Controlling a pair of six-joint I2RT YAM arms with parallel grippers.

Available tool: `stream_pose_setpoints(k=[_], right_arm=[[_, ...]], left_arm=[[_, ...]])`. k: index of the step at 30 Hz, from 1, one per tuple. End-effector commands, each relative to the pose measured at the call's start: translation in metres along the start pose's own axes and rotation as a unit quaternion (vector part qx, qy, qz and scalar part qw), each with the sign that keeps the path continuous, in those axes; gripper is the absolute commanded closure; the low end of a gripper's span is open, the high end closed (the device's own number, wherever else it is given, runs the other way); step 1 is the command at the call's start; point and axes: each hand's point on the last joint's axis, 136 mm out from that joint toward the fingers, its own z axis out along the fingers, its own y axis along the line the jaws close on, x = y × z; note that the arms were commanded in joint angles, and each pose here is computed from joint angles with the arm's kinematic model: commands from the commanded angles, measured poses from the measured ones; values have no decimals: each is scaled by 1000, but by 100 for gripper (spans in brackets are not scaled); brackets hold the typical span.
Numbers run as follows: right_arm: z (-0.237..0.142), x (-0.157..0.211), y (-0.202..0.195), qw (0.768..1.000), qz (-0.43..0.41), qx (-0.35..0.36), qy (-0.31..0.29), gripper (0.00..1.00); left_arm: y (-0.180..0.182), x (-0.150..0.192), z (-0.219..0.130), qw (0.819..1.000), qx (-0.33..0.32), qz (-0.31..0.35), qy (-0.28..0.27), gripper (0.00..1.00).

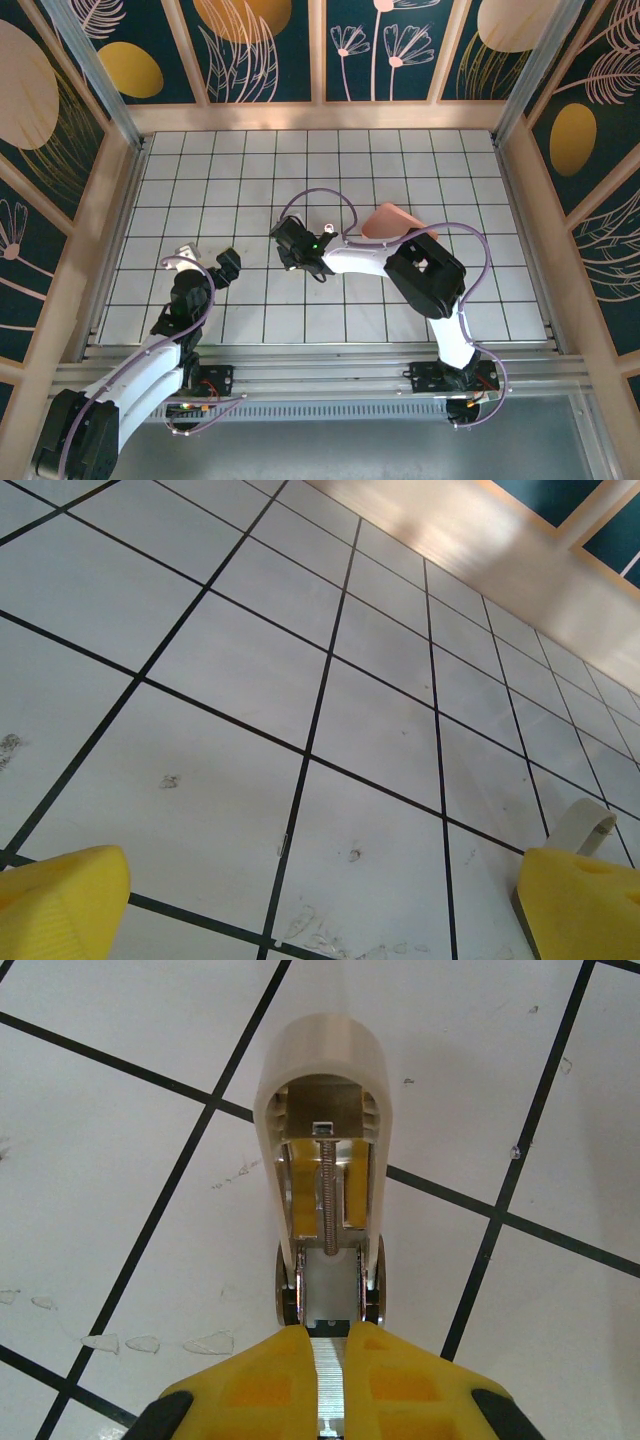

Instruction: Load the staples into the stapler

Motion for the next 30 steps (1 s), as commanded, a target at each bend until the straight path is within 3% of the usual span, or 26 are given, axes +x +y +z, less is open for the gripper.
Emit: stream_pose_setpoints(k=[1, 24, 30], right_arm=[[-12, -5, 3, 1000, -8, 8, 1, 90], [-36, -41, 10, 999, 14, -12, -50, 90], [-29, -34, 10, 999, 15, -12, -38, 90]], left_arm=[[-3, -10, 0, 1000, 0, 5, -14, 1], [-5, -13, -1, 1000, 2, 5, -19, 1], [-4, -14, -1, 1000, 1, 6, -20, 1]])
